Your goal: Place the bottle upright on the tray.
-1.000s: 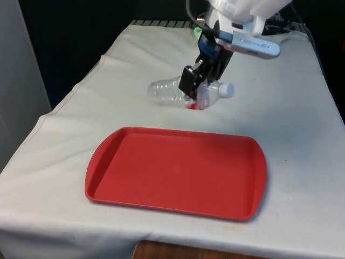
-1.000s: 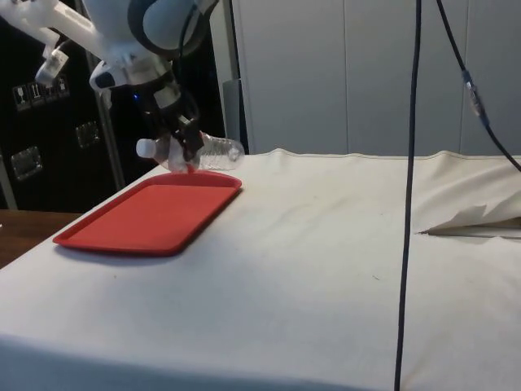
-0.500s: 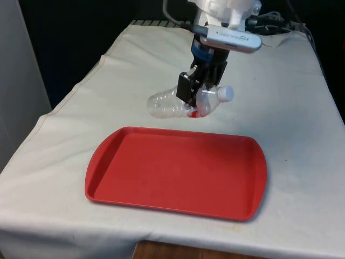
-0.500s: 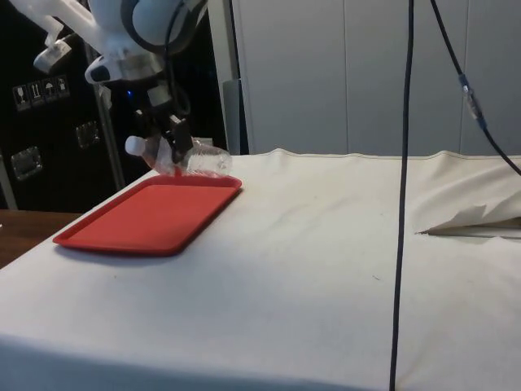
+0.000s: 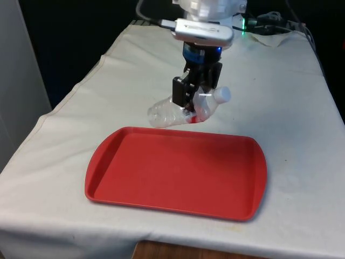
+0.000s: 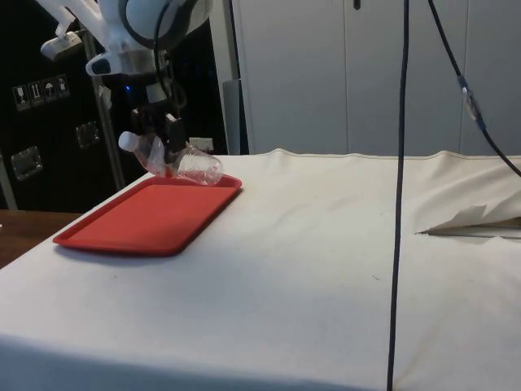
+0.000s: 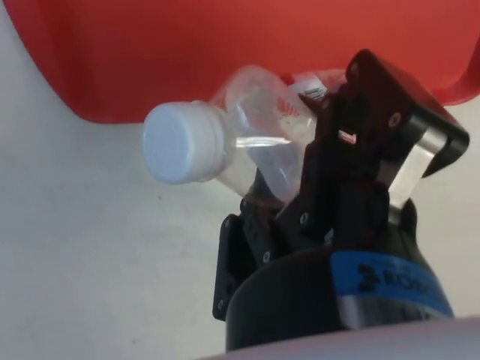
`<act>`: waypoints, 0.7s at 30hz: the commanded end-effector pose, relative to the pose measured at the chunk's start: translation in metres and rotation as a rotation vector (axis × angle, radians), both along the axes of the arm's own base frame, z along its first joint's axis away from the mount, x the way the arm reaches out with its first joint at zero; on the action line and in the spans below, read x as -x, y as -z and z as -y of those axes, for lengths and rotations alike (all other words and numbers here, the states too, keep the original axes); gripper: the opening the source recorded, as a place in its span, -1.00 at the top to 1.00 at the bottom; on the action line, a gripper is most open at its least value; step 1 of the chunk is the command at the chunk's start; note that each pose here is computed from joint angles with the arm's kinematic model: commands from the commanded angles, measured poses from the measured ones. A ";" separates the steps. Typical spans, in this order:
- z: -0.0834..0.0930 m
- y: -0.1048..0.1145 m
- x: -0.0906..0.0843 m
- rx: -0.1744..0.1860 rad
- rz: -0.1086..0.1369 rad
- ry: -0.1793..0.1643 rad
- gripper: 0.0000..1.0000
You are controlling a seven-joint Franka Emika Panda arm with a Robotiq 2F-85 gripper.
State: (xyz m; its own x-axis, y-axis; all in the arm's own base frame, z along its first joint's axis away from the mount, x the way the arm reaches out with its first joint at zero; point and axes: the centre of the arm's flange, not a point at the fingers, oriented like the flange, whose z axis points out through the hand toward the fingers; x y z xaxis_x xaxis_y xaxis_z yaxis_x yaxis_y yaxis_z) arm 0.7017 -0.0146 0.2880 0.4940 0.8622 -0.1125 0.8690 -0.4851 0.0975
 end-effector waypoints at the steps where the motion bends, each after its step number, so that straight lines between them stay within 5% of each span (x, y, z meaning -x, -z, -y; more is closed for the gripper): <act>1: 0.003 0.000 -0.002 -0.019 0.009 -0.003 0.75; 14: 0.015 -0.002 -0.004 -0.095 0.040 -0.022 0.75; 21: 0.024 -0.003 -0.008 -0.137 0.082 -0.054 0.75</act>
